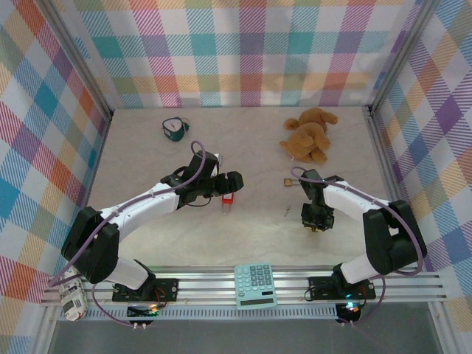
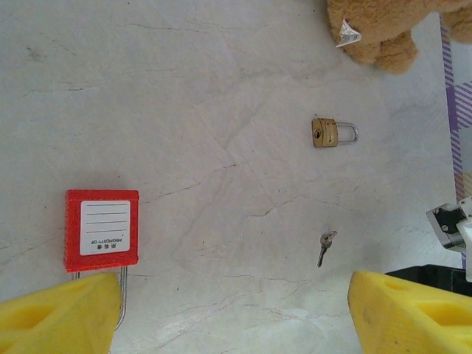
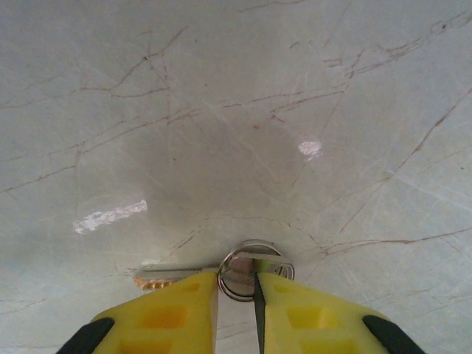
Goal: Unlock with the key
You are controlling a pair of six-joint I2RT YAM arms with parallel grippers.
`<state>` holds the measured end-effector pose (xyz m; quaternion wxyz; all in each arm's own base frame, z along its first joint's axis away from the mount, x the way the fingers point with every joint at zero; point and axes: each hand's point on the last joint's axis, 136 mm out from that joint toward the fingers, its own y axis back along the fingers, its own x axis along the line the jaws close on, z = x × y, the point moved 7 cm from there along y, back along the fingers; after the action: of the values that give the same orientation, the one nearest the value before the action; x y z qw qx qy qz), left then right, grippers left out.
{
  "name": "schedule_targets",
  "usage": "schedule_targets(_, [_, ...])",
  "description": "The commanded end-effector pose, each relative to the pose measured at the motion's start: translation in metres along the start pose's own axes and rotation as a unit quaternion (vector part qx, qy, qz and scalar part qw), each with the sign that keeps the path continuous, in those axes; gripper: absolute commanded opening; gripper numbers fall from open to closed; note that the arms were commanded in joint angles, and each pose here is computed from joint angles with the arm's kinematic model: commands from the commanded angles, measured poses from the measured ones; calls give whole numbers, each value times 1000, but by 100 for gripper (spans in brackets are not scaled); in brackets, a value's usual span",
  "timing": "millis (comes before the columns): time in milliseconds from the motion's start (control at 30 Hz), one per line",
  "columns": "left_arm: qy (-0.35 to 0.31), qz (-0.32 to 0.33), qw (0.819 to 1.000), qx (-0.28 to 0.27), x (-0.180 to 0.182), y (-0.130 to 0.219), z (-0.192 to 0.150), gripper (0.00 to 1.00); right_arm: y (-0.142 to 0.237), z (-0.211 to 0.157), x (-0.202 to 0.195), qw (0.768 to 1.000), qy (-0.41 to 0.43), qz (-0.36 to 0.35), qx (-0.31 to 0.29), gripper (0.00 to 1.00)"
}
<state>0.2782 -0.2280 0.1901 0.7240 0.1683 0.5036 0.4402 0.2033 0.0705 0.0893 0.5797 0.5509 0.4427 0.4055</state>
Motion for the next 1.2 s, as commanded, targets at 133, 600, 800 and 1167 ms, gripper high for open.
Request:
schedule_targets(133, [-3, 0, 1000, 7, -2, 3, -3, 80, 4, -1, -4, 1000, 3, -8, -5, 18])
schedule_targets(600, [-5, -3, 1000, 7, -3, 3, -3, 76, 34, -1, 6, 998, 21, 43, -49, 0])
schedule_targets(800, [-4, -5, 1000, 8, -3, 2, -3, 76, 20, -12, -2, 1000, -2, 12, -13, 29])
schedule_targets(1167, [-2, -12, 1000, 13, -3, -2, -4, 76, -2, -11, -6, 999, -3, -33, 3, 26])
